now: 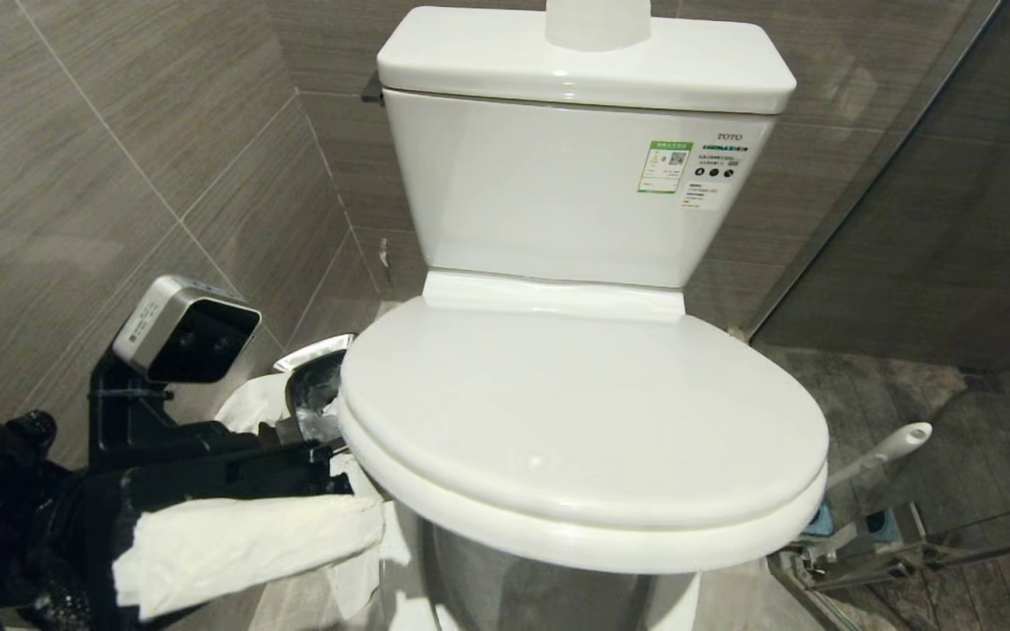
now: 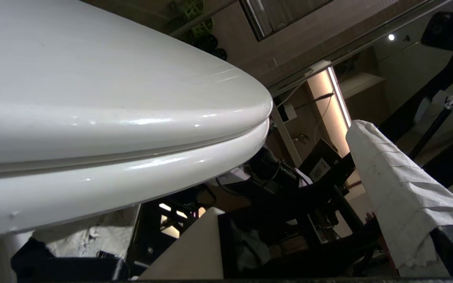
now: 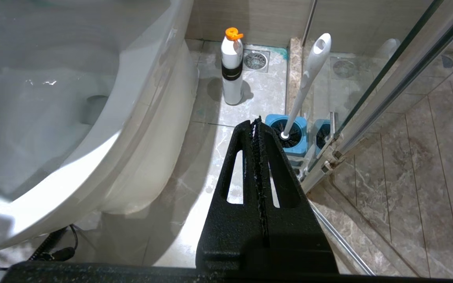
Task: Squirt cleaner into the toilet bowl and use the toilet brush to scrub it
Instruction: Use the left hand to lift the toilet lid slightly
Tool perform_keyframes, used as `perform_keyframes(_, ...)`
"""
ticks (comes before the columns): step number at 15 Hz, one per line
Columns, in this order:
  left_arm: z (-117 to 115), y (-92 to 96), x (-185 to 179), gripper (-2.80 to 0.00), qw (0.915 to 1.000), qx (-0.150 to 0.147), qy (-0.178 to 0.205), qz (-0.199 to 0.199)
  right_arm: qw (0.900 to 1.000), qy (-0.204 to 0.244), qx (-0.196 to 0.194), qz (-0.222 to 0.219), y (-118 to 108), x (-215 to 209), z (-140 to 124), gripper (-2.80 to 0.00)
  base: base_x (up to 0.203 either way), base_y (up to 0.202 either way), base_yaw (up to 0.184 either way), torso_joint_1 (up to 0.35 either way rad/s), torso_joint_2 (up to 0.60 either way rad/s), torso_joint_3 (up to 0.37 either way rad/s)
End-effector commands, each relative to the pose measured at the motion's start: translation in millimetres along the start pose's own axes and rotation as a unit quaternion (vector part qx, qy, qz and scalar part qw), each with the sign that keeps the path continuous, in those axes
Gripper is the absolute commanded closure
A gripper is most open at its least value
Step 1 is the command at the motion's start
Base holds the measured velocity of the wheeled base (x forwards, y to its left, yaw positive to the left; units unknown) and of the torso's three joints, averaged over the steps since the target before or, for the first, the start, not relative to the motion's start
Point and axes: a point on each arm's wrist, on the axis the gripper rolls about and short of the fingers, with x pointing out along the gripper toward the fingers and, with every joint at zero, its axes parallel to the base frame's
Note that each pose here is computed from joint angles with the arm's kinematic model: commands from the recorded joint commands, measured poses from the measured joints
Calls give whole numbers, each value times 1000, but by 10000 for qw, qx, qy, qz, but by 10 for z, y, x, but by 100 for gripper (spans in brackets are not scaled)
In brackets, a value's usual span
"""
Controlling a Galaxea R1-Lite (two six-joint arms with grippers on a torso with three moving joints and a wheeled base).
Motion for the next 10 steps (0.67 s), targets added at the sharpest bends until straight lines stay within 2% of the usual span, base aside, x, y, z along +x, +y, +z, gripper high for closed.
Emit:
perform_keyframes(1, 128, 35, 67, -280, 9999, 82, -86, -68, 10000, 4, 1, 2, 0, 1, 0, 0, 0, 0, 0, 0, 0, 0)
perform_keyframes(5, 277, 59, 74, -280, 9996, 113, -244, -41, 10000, 4, 1, 2, 0, 1, 0, 0, 0, 0, 0, 0, 0, 0)
perform_keyframes(10, 411, 76, 100, -280, 9990, 288, -346, -65, 10000, 4, 1, 2, 0, 1, 0, 0, 0, 0, 0, 0, 0, 0)
